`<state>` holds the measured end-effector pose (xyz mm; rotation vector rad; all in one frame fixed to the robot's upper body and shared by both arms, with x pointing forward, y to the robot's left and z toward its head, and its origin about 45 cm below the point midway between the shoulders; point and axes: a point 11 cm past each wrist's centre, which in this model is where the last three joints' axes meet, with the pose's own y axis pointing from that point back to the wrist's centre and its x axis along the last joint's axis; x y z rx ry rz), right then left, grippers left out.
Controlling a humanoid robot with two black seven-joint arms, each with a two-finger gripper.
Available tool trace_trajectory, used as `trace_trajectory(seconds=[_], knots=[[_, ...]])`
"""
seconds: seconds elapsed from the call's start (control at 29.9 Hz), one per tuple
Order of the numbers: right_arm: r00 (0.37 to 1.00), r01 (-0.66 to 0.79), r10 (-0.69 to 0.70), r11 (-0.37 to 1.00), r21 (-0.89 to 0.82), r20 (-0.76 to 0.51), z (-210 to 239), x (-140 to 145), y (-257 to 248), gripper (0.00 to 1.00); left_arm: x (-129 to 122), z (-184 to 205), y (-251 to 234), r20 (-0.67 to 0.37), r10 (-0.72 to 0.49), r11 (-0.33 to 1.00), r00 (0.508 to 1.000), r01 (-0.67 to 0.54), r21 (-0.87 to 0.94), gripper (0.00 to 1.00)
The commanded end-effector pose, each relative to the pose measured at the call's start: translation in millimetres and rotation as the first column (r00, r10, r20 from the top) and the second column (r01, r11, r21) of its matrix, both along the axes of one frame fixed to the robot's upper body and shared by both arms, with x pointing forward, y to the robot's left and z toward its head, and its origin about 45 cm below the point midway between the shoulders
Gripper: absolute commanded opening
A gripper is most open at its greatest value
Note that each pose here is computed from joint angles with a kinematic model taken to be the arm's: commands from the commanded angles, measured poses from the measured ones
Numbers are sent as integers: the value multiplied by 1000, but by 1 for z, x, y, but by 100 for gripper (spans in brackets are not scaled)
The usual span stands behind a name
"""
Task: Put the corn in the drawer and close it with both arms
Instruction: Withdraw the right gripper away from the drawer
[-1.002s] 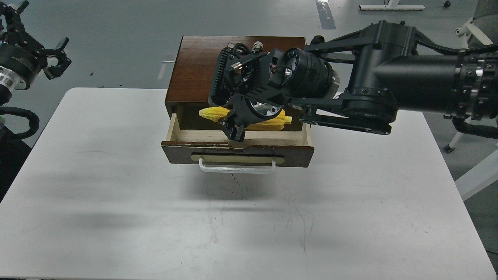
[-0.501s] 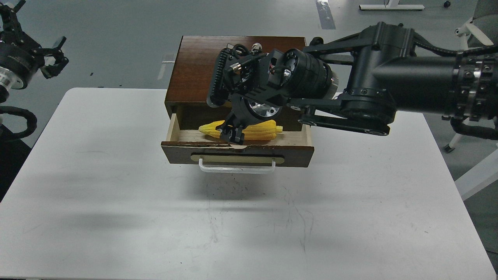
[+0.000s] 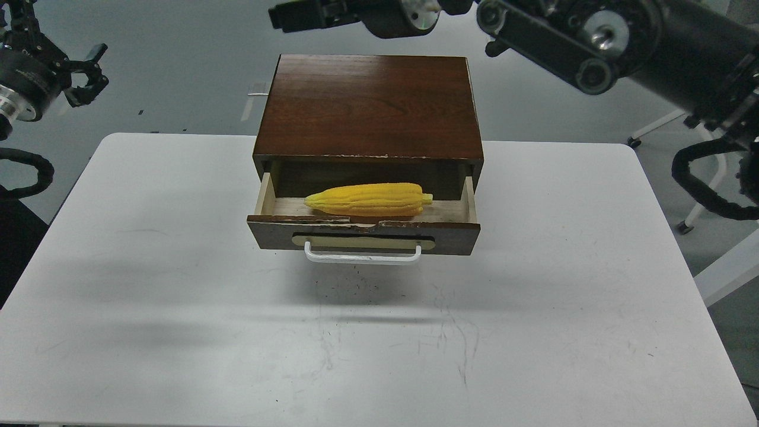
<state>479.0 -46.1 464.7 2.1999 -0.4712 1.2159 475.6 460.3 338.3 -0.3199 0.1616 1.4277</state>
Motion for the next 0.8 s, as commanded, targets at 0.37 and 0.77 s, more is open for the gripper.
trace_trajectory(seconds=[0.37,0.77], knots=[[816,568,-2,186,802,-577,4,38,-268,100,11,51,-89,35,-306,876,951,267,402,93],[704,702,47,-204,683,-709,-99,20,-361,100,-49,69,-177,-78,-628,403,774,410,818,91]])
